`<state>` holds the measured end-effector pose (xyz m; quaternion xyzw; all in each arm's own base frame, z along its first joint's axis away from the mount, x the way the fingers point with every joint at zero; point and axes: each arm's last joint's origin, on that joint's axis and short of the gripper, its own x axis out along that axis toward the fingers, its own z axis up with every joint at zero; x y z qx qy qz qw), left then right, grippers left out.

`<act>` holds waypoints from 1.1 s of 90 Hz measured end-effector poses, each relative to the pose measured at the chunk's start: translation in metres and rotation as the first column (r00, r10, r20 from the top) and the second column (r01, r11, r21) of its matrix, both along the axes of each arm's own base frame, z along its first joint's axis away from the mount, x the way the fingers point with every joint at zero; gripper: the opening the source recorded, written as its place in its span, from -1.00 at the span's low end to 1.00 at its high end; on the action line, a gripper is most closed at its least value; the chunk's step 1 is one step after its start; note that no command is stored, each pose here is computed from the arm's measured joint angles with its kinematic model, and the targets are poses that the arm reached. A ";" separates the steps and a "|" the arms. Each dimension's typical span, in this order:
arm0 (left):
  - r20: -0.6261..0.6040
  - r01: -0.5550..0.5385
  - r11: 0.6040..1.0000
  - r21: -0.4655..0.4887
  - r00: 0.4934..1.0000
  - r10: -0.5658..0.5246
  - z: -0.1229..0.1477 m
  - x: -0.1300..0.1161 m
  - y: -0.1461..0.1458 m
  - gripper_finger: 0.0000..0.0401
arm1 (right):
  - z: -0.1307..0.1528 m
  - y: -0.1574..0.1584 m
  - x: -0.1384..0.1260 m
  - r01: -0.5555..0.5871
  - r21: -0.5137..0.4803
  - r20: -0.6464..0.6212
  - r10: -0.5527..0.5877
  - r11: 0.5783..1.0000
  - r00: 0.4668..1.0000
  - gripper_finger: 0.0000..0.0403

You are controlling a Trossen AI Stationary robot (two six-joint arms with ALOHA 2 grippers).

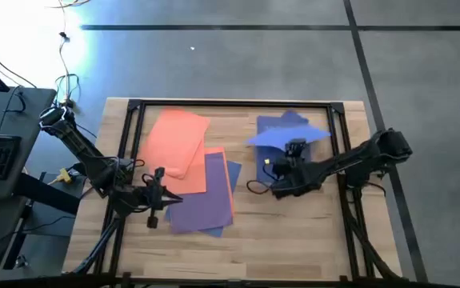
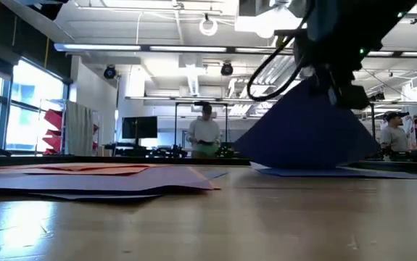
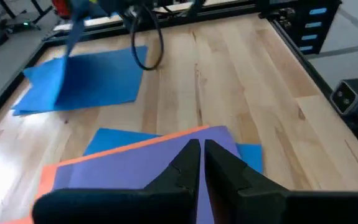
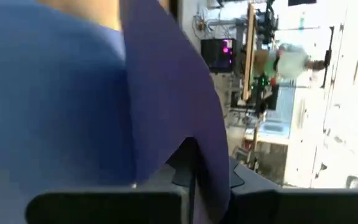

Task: Organize paper
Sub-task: Stack the blue paper on top of the blue paper

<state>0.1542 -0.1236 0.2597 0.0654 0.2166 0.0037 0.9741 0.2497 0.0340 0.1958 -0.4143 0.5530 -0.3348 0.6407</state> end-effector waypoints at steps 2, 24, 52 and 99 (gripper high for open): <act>0.007 -0.006 1.000 0.000 1.000 0.006 0.001 0.000 0.000 -1.00 | 0.000 -0.003 0.001 0.005 0.000 -0.005 -0.005 1.000 1.000 -1.00; 0.040 -0.042 0.999 0.028 0.998 0.041 0.002 0.001 0.001 -1.00 | 0.024 -0.011 0.034 -0.058 -0.211 0.016 0.062 0.976 0.998 -1.00; 0.033 -0.038 0.999 0.002 0.999 0.038 0.002 0.001 0.000 -1.00 | -0.004 0.034 -0.003 -0.186 0.108 -0.116 0.198 0.977 0.973 -1.00; 0.036 -0.037 0.999 0.018 0.999 0.036 0.002 0.001 0.001 -1.00 | -0.024 0.021 -0.038 0.095 0.185 -0.113 -0.075 0.978 0.991 -1.00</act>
